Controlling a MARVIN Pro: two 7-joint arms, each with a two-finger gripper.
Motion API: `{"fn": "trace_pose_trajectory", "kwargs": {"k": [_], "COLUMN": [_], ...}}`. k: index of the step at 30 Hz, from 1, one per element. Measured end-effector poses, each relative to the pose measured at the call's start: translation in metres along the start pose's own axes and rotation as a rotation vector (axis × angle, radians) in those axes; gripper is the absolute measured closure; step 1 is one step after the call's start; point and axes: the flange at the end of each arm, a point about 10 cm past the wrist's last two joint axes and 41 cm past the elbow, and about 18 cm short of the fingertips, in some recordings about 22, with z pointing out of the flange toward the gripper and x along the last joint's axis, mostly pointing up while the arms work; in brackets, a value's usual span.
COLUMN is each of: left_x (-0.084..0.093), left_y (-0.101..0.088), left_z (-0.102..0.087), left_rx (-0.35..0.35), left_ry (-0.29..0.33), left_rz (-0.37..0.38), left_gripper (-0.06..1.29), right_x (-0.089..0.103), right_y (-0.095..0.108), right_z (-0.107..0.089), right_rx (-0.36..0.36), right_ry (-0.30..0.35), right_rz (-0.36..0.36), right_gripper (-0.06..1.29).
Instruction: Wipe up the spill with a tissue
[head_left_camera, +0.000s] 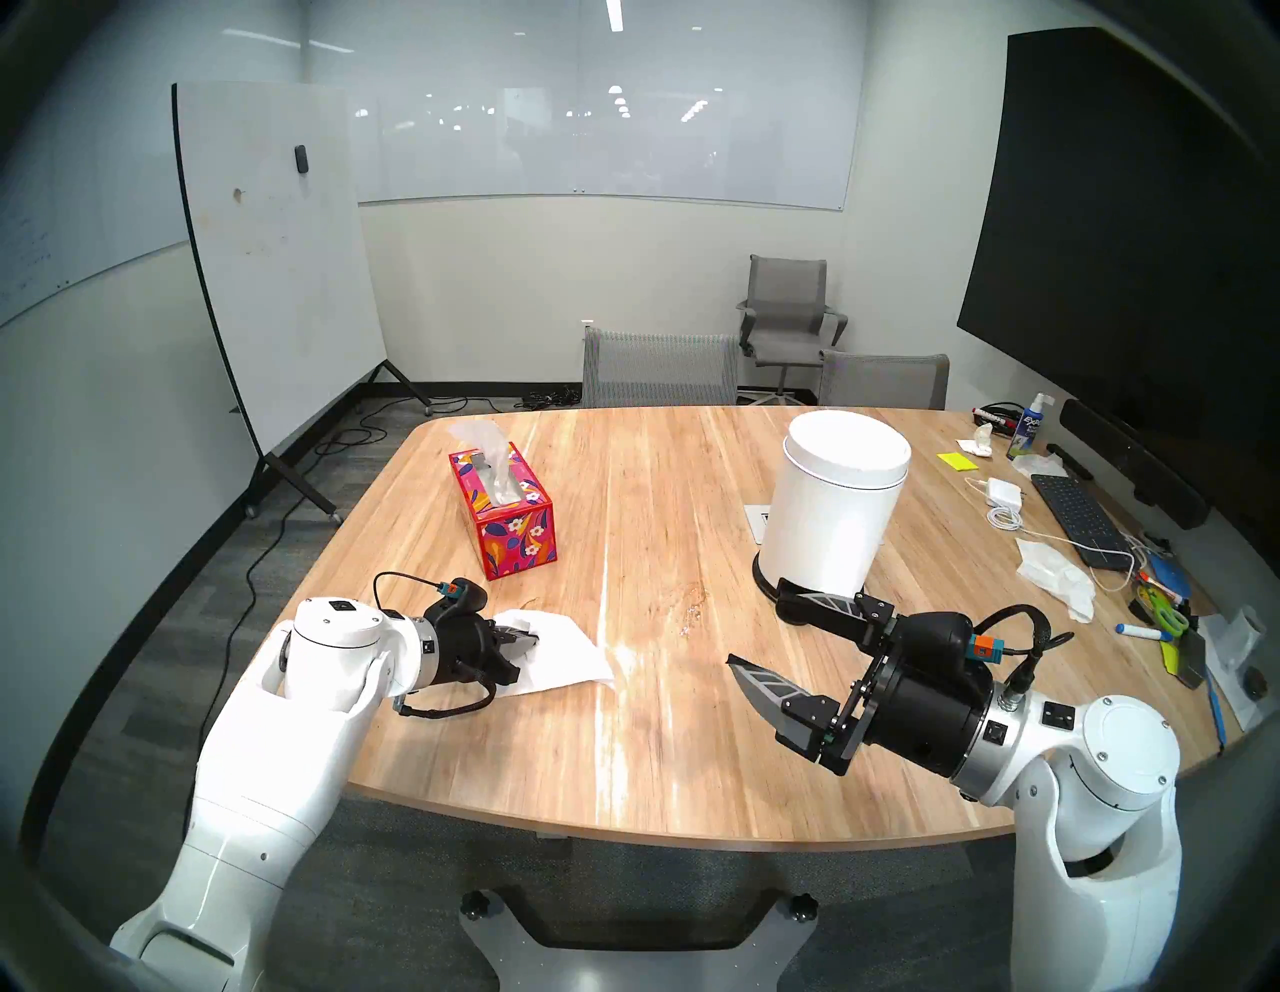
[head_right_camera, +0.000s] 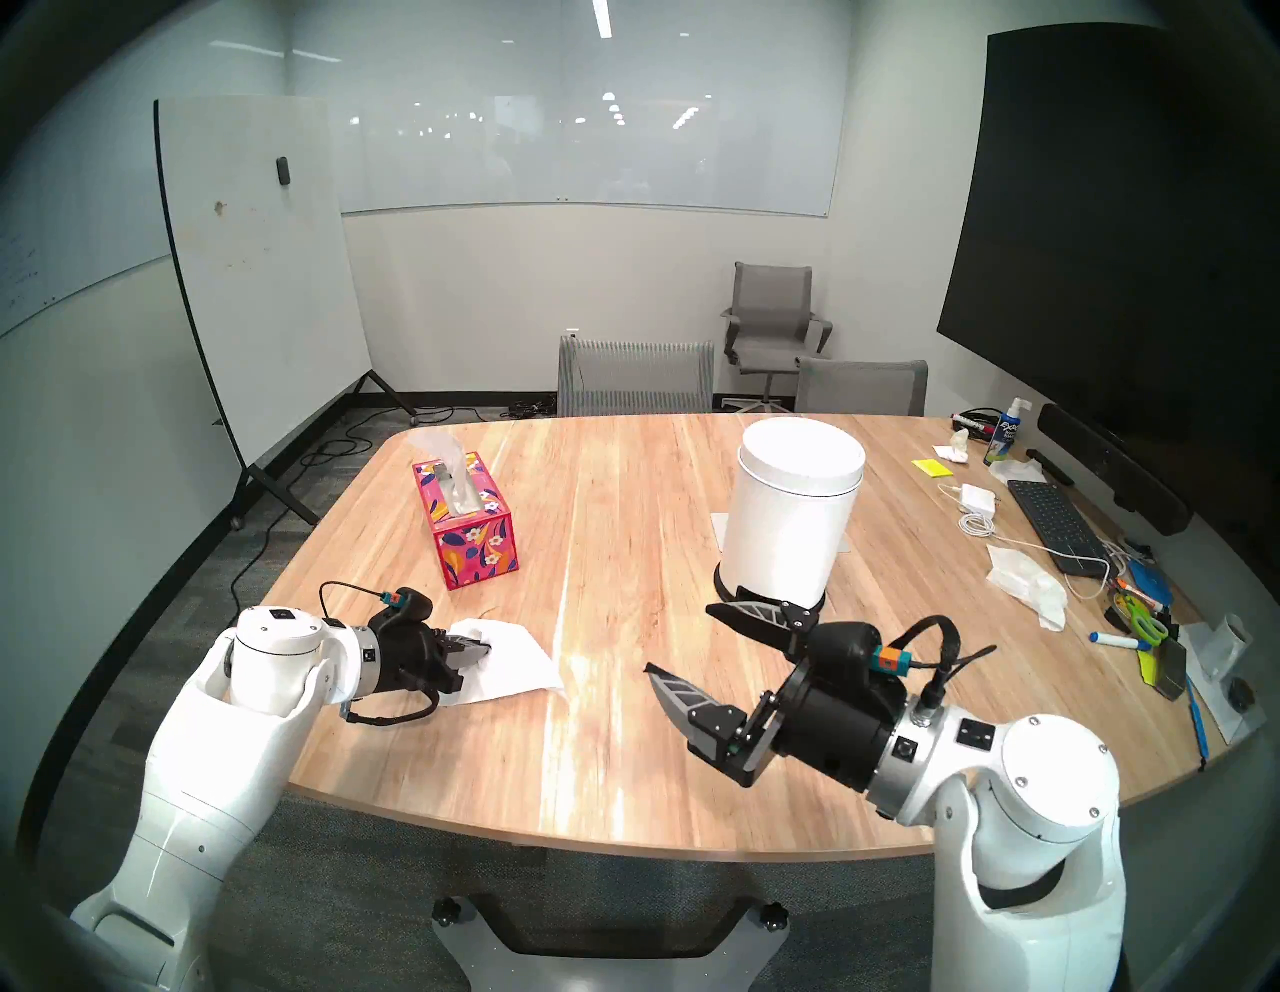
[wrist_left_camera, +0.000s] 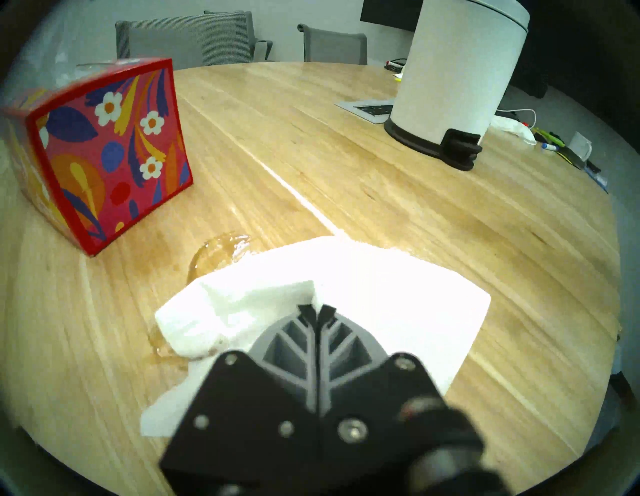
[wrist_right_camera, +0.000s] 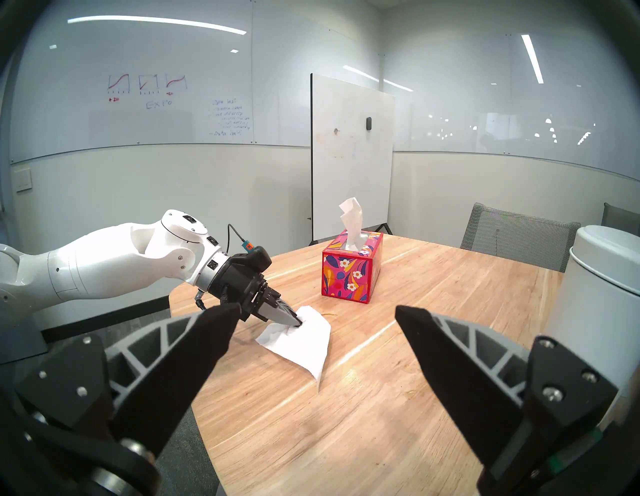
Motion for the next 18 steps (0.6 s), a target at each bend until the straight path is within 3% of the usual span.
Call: {"fn": "trace_pose_trajectory", "kwargs": {"k": [18], "left_x": [0.037], "left_y": [0.009], "left_z": [-0.009], "left_rx": [-0.004], "left_ry": [0.045], "left_rz": [-0.032], "left_gripper": [1.25], "right_x": [0.0], "right_y": [0.0], "right_z": [0.0], "right_rx": [0.0], "right_ry": [0.0], "right_rz": [0.0], "right_gripper": [0.0]}}
